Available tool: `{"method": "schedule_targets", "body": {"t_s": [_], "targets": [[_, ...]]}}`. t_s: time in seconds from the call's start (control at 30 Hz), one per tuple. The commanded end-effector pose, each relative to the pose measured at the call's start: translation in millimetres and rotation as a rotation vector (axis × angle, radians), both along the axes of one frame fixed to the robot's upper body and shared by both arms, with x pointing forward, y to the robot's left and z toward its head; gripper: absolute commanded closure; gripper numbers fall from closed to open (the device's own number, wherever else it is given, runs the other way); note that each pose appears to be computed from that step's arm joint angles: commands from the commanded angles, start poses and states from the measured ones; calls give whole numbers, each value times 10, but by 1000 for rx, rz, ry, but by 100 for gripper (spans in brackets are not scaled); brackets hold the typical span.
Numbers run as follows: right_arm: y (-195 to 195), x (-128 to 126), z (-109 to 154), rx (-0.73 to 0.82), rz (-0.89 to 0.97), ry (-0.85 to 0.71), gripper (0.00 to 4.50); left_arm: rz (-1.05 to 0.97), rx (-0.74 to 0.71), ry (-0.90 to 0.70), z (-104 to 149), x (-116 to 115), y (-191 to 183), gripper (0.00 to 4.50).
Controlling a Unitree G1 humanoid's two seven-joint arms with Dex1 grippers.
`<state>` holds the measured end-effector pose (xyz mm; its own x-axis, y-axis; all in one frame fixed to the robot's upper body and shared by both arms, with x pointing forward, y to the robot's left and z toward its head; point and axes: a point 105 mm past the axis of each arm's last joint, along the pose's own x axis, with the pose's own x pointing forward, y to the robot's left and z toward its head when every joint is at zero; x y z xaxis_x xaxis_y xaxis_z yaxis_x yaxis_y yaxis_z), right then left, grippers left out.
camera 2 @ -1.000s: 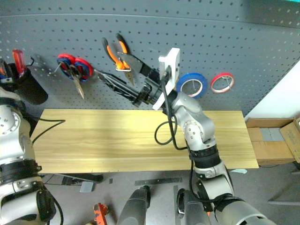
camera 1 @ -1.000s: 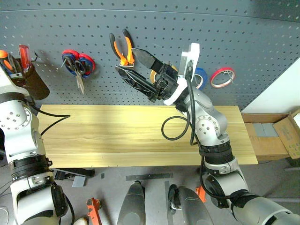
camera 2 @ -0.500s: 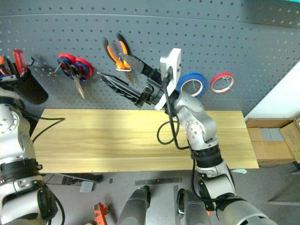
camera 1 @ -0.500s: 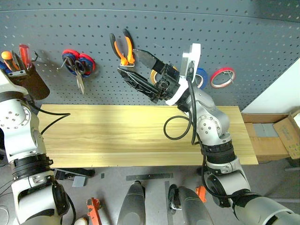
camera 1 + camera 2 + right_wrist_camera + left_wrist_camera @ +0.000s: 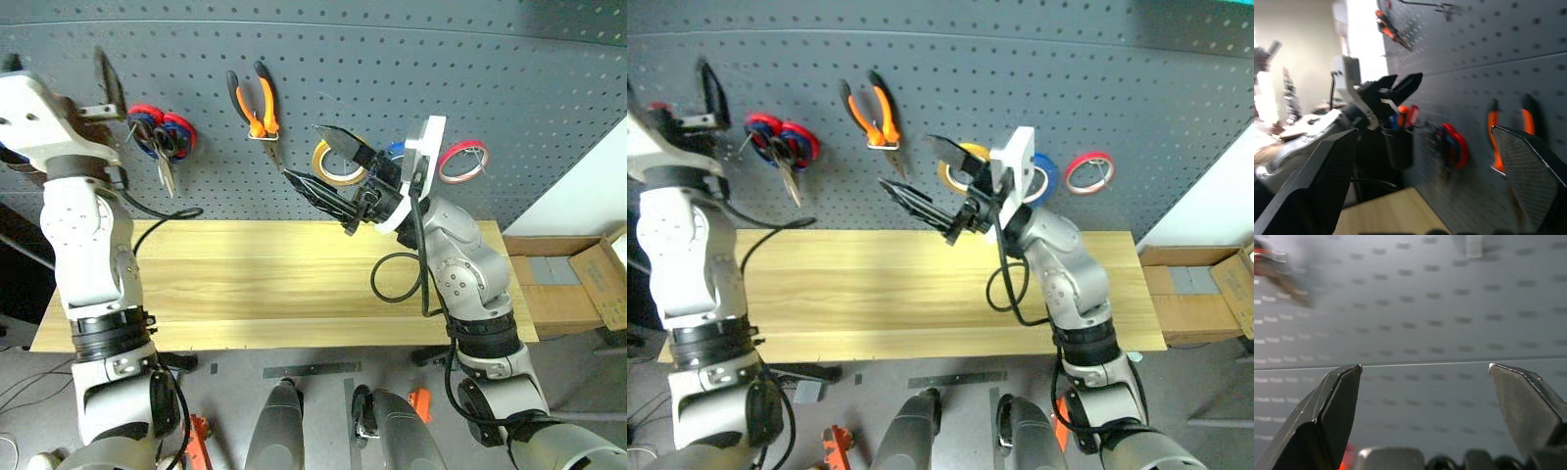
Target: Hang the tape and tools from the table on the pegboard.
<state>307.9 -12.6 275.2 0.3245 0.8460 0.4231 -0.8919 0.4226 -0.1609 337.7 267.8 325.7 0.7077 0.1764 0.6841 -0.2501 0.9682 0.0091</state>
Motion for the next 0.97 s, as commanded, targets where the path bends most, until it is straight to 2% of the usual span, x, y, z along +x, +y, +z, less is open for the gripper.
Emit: {"method": "schedule_targets", "body": {"t_s": [0.03, 0.13, 0.3, 0.37, 0.43, 0.5, 0.67, 0.97], "targets": [[-127, -41, -41, -27, -134, -27, 0, -126, 23, 48, -154, -69, -311, 3], [-295, 30, -189, -39, -296, 18, 0, -211, -6, 153, -493, -103, -520, 3], [-576, 150, -463, -87, -556, 99, 0, -236, -166, 318, -1028, -188, -645, 3], [-741, 236, -645, -120, -681, 164, 0, -225, -249, 447, -1402, -219, -687, 3], [-902, 296, -889, -173, -765, 253, 0, -163, -341, 642, -1906, -281, -710, 3], [-1093, 332, -1104, -194, -865, 333, 0, -101, -342, 759, -2171, -353, -741, 3], [-1290, 277, -1381, -230, -945, 402, 0, -58, -297, 814, -2249, -396, -756, 3], [-1316, 253, -1513, -237, -989, 445, 0, -114, -247, 876, -2293, -339, -717, 3]]}}
